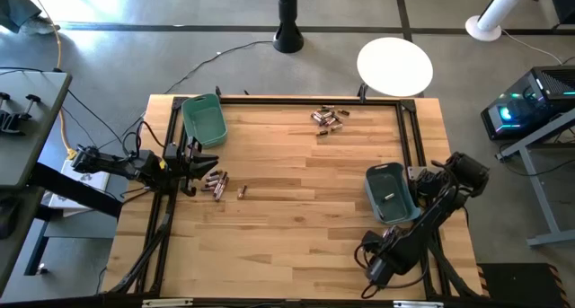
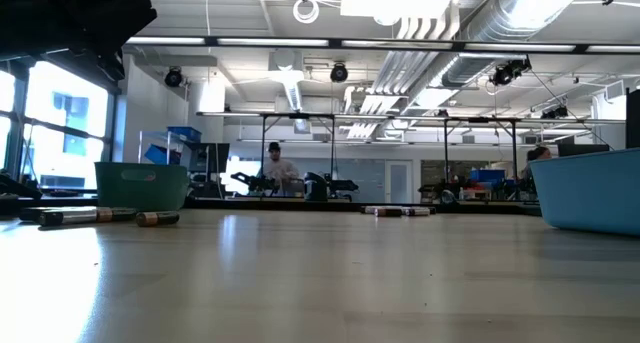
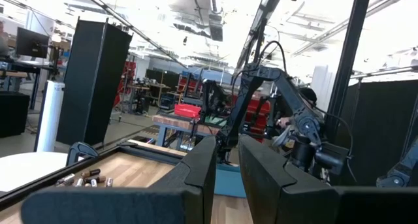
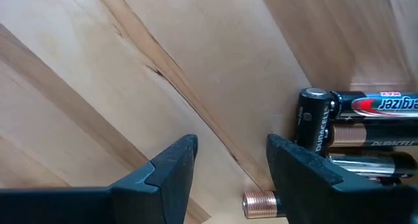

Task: Sort batteries
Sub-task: Put the black battery into the green bin

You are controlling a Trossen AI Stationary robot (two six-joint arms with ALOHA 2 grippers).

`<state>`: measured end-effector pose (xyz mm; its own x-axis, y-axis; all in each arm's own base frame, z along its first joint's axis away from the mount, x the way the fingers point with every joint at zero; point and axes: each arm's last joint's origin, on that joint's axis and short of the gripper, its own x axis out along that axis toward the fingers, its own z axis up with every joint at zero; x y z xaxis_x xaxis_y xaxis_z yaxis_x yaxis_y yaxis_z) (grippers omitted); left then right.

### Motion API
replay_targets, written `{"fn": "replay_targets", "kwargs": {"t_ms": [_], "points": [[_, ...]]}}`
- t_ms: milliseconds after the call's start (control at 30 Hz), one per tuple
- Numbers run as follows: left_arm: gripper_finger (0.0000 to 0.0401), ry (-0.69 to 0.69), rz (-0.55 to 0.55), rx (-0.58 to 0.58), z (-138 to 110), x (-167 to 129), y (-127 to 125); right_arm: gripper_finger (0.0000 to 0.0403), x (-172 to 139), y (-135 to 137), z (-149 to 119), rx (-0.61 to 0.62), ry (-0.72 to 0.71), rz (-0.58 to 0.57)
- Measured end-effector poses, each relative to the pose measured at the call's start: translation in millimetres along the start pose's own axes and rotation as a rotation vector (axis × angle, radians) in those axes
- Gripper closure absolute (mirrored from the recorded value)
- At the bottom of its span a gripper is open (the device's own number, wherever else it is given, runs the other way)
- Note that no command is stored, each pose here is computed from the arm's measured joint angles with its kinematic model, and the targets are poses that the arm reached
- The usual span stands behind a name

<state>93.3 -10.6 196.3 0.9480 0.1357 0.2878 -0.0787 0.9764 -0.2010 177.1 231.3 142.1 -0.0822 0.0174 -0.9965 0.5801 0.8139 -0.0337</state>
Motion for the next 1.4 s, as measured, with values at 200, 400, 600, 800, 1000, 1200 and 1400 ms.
{"fn": "replay_targets", "kwargs": {"t_ms": [200, 400, 600, 800, 1000, 1200, 1400], "points": [[0.0343, -0.001, 0.0, -0.001, 0.1, 0.0, 0.0, 0.0215, -18.7, -2.7, -1.1, 0.035, -0.011, -0.118], [0.0343, -0.001, -0.001, -0.001, 0.1, 0.0, 0.0, 0.0215, -20.3, -7.3, -1.6, 0.049, -0.005, -0.17], [0.0343, 0.0, -0.001, 0.0, 0.0, 0.0, 0.0, 0.0215, -11.4, -11.0, -1.7, 0.042, -0.007, -0.167], [0.0343, 0.001, -0.001, 0.0, -0.1, 0.0, -0.1, 0.0215, 3.9, -16.9, -1.2, 0.031, 0.007, -0.138], [0.0343, 0.001, -0.001, -0.003, -0.1, 0.0, -0.1, 0.0215, 4.2, -13.8, 2.5, 0.007, 0.01, -0.097], [0.0343, 0.001, -0.001, -0.017, 0.0, 0.0, 0.0, 0.0245, 3.7, -9.7, 8.6, 0.02, 0.019, -0.045], [0.0343, 0.001, -0.001, -0.017, 0.0, 0.0, 0.0, 0.0334, 3.1, -5.7, 17.7, 0.0, 0.02, 0.007]]}}
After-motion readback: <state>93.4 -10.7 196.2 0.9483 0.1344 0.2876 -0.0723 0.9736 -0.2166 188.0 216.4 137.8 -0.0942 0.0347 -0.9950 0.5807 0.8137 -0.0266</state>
